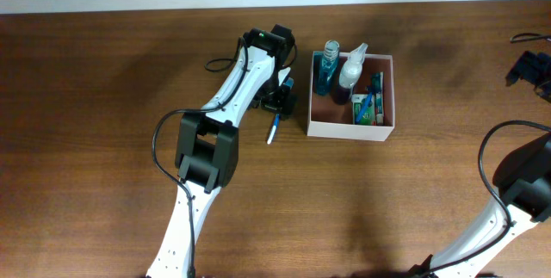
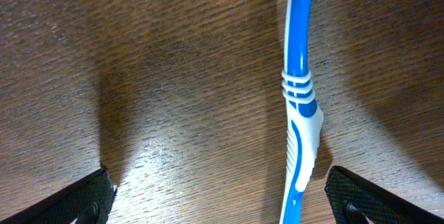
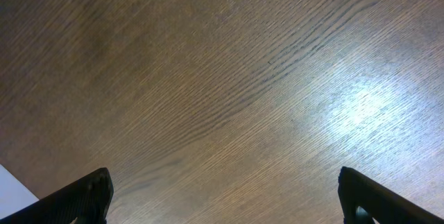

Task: Pack container
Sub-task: 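Lower the left gripper and grasp the blue toothbrush handle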

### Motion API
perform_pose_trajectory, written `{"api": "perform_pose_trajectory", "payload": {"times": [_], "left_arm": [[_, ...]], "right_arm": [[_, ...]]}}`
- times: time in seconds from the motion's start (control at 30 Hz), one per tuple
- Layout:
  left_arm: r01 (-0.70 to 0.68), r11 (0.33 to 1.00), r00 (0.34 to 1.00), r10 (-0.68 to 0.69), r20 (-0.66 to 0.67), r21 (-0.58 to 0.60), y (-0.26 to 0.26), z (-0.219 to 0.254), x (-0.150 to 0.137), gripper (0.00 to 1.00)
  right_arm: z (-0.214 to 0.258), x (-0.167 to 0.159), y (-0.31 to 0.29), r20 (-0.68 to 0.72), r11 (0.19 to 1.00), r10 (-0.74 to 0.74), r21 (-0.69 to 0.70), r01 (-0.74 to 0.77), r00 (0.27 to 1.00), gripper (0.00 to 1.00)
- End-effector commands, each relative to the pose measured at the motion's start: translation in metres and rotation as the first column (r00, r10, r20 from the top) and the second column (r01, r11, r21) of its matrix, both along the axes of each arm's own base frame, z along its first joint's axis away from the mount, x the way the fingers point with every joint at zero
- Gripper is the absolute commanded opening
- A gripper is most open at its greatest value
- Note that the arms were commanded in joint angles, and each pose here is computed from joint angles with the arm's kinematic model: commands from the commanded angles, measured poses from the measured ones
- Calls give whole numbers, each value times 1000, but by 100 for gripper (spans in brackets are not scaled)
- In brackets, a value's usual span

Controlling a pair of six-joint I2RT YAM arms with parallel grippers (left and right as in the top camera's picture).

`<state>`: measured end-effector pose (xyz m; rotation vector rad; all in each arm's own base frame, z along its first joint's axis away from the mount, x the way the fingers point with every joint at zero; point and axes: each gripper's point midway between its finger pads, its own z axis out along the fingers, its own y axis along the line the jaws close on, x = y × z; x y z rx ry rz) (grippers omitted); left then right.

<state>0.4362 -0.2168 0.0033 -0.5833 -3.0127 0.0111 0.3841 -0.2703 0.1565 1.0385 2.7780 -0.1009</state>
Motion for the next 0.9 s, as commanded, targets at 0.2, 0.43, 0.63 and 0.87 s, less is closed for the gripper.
{"api": "perform_pose_trajectory", "payload": {"times": [0.2,0.43,0.63,0.87], "left_arm": [[-8,1000,1000,8,-17,5,1,-9,-2,90],[-14,1000,1000,14,-19,7,1,-9,-3,37],[-15,1000,1000,16,-20,8,2,-9,-3,18],[-15,1000,1000,16,-20,8,2,-9,-3,11]], "right_arm": [[2,-3,-3,-3,1000,-16,-14,16,1000,99],[3,-4,-3,-3,1000,-16,-14,16,1000,99],[3,-3,-3,-3,1000,-16,-14,16,1000,99],[3,-4,-3,-3,1000,-16,-14,16,1000,99]]}}
